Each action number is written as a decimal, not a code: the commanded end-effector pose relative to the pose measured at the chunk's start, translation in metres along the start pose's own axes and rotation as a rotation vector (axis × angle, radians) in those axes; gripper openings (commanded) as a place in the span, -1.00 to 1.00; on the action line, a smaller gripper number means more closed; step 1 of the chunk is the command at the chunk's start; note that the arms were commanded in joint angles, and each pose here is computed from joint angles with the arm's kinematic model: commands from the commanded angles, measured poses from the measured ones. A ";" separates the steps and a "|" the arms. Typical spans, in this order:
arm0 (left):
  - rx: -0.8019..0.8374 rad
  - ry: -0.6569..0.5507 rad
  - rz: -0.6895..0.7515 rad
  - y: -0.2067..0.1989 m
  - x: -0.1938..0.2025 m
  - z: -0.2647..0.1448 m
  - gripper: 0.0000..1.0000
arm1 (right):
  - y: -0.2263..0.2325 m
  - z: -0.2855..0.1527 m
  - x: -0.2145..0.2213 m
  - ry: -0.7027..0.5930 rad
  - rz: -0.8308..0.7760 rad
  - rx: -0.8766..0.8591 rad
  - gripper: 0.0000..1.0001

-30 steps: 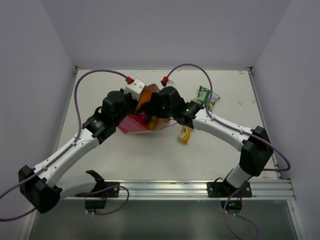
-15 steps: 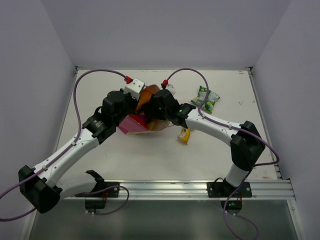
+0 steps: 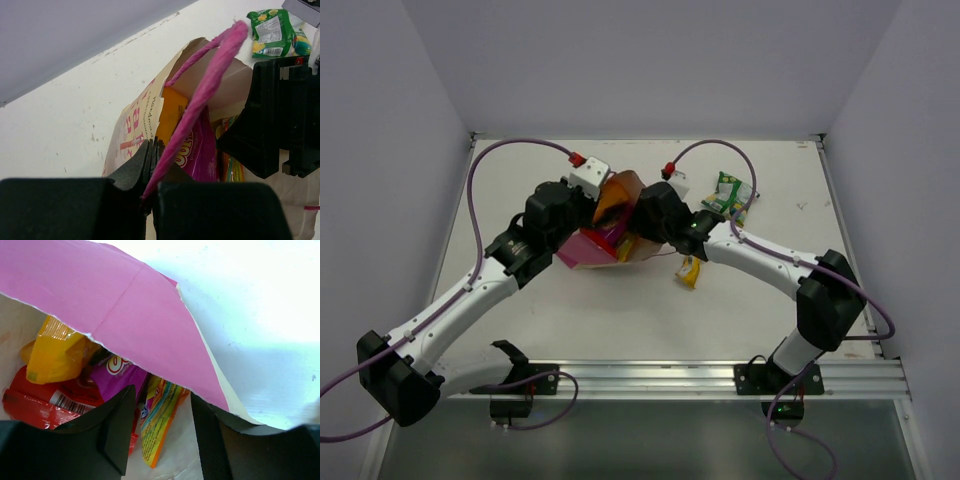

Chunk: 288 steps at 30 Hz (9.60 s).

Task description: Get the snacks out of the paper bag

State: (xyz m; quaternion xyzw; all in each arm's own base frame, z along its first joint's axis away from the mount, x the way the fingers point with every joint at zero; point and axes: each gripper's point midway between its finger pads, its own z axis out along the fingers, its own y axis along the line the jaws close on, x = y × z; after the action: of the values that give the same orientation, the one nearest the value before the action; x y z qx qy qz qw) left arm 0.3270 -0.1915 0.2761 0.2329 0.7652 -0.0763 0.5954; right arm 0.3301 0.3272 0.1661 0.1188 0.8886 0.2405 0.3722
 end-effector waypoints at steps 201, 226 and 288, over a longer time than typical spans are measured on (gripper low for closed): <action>-0.080 -0.111 0.000 0.025 -0.042 0.004 -1.00 | 0.173 -0.046 -0.107 -0.067 -0.325 -0.525 -1.00; -0.402 -0.020 -0.008 0.108 -0.027 -0.008 -1.00 | 0.133 -0.293 -0.252 -0.502 -0.322 -0.656 -1.00; -0.102 -0.167 0.070 0.044 -0.064 -0.027 -1.00 | 0.074 -0.027 -0.007 0.230 0.030 -0.177 0.45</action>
State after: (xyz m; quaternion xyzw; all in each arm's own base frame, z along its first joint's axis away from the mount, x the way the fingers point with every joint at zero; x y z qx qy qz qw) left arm 0.3328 -0.1546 0.2865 0.2605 0.7685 -0.0135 0.5843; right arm 0.3124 0.3732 0.2224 0.0489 0.9066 0.3227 0.2674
